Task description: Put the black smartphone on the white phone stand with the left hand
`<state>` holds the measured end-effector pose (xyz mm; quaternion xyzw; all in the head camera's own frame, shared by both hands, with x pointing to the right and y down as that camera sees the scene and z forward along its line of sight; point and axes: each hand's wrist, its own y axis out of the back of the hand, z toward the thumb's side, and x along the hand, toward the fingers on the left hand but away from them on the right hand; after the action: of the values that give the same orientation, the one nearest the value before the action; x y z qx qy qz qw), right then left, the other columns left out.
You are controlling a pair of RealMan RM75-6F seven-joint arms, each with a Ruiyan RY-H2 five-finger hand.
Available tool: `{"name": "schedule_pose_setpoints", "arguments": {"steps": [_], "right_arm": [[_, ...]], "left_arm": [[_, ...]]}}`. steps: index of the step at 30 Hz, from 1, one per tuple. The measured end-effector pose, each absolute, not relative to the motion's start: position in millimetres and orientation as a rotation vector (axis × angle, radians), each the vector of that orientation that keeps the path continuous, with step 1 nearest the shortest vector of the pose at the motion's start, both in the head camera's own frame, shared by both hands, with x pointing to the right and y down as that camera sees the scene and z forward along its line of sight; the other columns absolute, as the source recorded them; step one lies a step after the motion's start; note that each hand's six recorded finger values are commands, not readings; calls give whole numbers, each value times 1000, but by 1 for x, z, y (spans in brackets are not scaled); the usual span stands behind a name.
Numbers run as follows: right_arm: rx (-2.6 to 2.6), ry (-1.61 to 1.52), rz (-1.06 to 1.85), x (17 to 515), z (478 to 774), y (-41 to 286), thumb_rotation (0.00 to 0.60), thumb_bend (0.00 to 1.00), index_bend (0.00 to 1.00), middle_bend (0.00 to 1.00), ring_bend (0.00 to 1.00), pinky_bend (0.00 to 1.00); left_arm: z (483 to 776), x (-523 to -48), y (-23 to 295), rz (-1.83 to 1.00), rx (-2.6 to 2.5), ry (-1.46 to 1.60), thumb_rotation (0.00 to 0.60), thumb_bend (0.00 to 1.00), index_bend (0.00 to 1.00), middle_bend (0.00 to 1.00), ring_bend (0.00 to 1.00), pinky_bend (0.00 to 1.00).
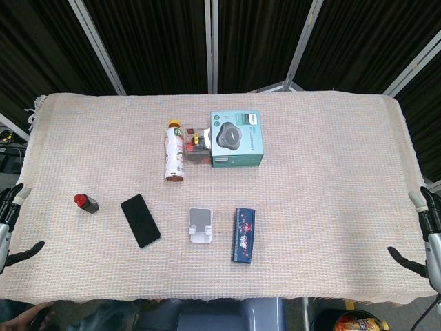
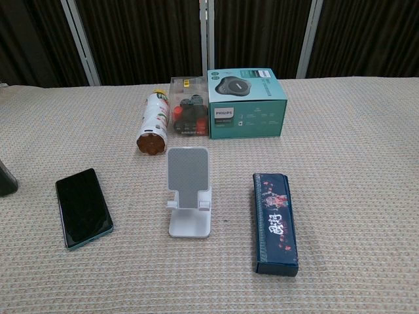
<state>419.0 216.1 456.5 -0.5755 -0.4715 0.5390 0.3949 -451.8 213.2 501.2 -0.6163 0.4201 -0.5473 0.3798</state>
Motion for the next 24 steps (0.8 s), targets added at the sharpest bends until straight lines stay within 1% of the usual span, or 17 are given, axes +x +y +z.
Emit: {"name": "schedule_pose_setpoints", "arguments": {"steps": [6, 10, 16, 19, 22, 24], "right_arm": [[-1460, -1197, 1370, 419, 457, 217, 600, 0, 0, 0, 0, 0], [-1454, -1211, 1374, 421, 456, 215, 600, 0, 0, 0, 0, 0], [-1439, -1216, 1389, 423, 457, 211, 600, 0, 0, 0, 0, 0], [-1418, -1222, 1410, 426, 460, 209, 600, 0, 0, 0, 0, 0], [-1395, -1220, 1434, 427, 463, 206, 600, 0, 0, 0, 0, 0], [-1385, -1215, 1447, 428, 466, 205, 600, 0, 0, 0, 0, 0]], "left_arm": [[504, -451, 213, -1404, -1579, 1060, 600, 0, 0, 0, 0, 0], [514, -445, 208, -1396, -1606, 1018, 600, 0, 0, 0, 0, 0], [545, -416, 187, -1331, -1697, 858, 600, 0, 0, 0, 0, 0], [569, -389, 170, -1249, -1735, 704, 600, 0, 0, 0, 0, 5], [595, -363, 154, -1160, -1732, 531, 600, 0, 21, 0, 3, 67], [609, -347, 147, -1101, -1719, 427, 600, 0, 59, 0, 25, 126]]}}
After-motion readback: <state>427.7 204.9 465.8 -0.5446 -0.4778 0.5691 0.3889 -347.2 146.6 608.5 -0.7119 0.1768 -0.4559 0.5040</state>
